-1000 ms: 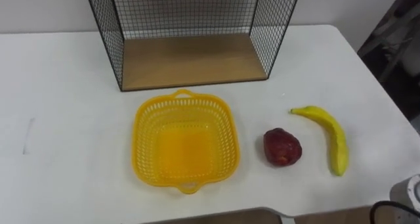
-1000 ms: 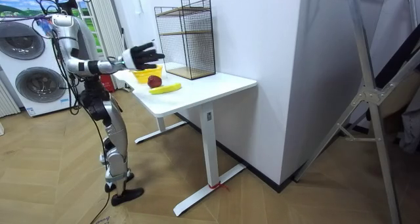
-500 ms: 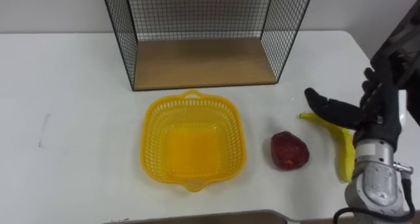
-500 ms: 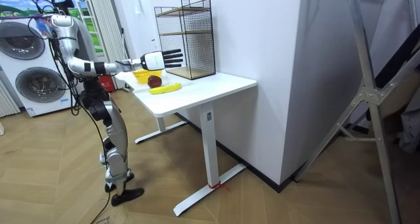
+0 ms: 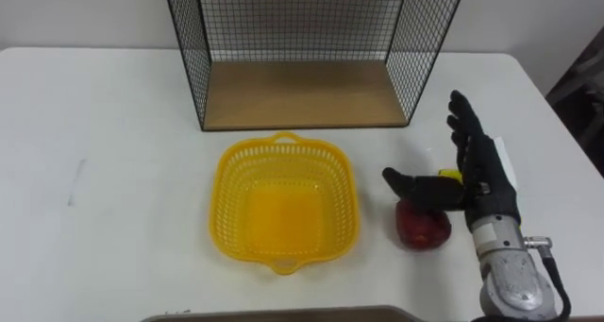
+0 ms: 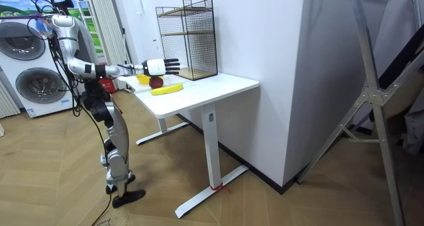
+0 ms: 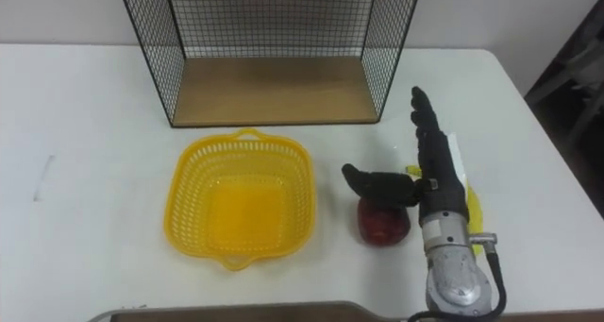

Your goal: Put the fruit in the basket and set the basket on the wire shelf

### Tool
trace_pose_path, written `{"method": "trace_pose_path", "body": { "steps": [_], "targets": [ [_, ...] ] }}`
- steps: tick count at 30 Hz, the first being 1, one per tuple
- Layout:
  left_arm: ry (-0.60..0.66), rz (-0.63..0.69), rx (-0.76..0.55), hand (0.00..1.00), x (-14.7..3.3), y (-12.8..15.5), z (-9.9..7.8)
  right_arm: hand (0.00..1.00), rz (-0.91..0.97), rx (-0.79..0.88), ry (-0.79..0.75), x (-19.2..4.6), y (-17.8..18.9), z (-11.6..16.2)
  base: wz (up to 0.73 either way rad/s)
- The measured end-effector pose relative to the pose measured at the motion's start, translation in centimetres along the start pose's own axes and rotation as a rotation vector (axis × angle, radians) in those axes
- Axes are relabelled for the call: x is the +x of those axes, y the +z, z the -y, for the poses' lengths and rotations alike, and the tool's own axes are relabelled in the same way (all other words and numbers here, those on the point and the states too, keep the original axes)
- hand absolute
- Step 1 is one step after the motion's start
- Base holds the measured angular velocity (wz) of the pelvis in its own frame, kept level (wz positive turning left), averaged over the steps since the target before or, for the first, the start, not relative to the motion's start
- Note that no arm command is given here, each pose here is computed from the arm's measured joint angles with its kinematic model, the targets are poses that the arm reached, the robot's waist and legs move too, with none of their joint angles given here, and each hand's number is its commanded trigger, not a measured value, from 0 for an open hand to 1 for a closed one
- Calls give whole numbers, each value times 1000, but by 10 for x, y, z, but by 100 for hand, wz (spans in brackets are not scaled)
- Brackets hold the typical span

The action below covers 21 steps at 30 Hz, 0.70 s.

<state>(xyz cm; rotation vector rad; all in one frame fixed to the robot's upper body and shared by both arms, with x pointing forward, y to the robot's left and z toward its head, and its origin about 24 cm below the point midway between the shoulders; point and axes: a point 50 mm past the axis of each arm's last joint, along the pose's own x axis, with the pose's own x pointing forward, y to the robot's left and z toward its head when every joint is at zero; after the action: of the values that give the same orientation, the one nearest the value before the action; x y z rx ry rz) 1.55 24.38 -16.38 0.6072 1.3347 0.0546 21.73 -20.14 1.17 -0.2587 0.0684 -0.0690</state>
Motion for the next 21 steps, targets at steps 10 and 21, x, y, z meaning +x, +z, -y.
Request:
{"method": "trace_pose_path", "body": {
  "steps": [10,21],
  "targets": [
    [4,6,-2,0,1,2,-1,0,-32,-5,3,-8,-7,0,-2],
    [2,1,-2,0,0,1,0,0,-58,-8,23,-14,-13,-1,-1]
  ]
}}
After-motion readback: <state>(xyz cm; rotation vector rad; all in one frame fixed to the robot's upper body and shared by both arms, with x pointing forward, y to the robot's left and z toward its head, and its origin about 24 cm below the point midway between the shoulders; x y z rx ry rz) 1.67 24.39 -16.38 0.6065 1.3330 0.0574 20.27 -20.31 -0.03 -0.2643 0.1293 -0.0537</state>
